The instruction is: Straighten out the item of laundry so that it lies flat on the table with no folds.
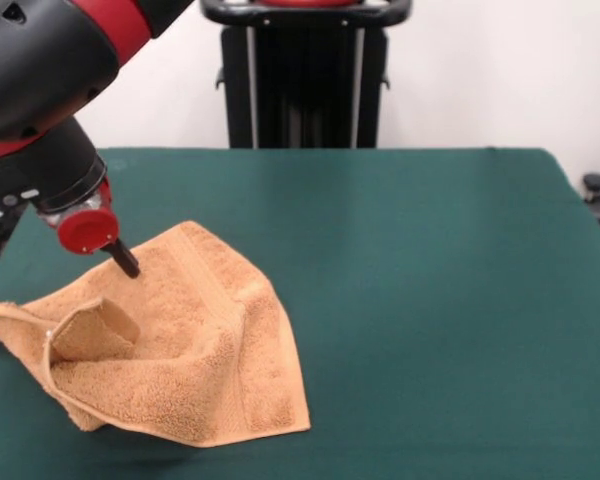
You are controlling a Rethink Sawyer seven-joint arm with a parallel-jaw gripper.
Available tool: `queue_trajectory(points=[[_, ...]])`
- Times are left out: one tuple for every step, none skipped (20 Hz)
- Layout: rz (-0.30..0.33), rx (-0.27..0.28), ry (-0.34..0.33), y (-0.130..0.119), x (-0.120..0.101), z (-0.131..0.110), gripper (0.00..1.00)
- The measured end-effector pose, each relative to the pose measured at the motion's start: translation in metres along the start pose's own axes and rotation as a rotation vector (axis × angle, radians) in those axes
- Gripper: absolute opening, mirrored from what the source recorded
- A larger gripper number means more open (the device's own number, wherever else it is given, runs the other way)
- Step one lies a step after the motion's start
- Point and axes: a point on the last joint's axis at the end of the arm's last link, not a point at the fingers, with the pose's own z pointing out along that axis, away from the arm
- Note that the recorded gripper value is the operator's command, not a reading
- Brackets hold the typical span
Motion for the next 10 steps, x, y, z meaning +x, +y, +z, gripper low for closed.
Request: queue_trajectory(points=[[0.002,-0.002,-0.001,0.001,0.0,0.001,0.0],[0.005,-0.004,-0.001,0.003,0.0,0.002,0.0],[0.008,-0.008,-0.003,0.005,0.001,0.004,0.0],[0.011,-0.013,-0.005,0.007,0.001,0.008,0.0],[0.016,-0.02,-0.009,0.01,0.002,0.012,0.0],[0.018,-0.025,-0.011,0.012,0.002,0.015,0.0],[0.022,-0.031,-0.013,0.015,0.003,0.019,0.0],[0.024,-0.036,-0.015,0.017,0.003,0.022,0.0],[0.027,-0.042,-0.017,0.019,0.003,0.025,0.0],[0.031,-0.05,-0.018,0.022,0.003,0.028,0.0]])
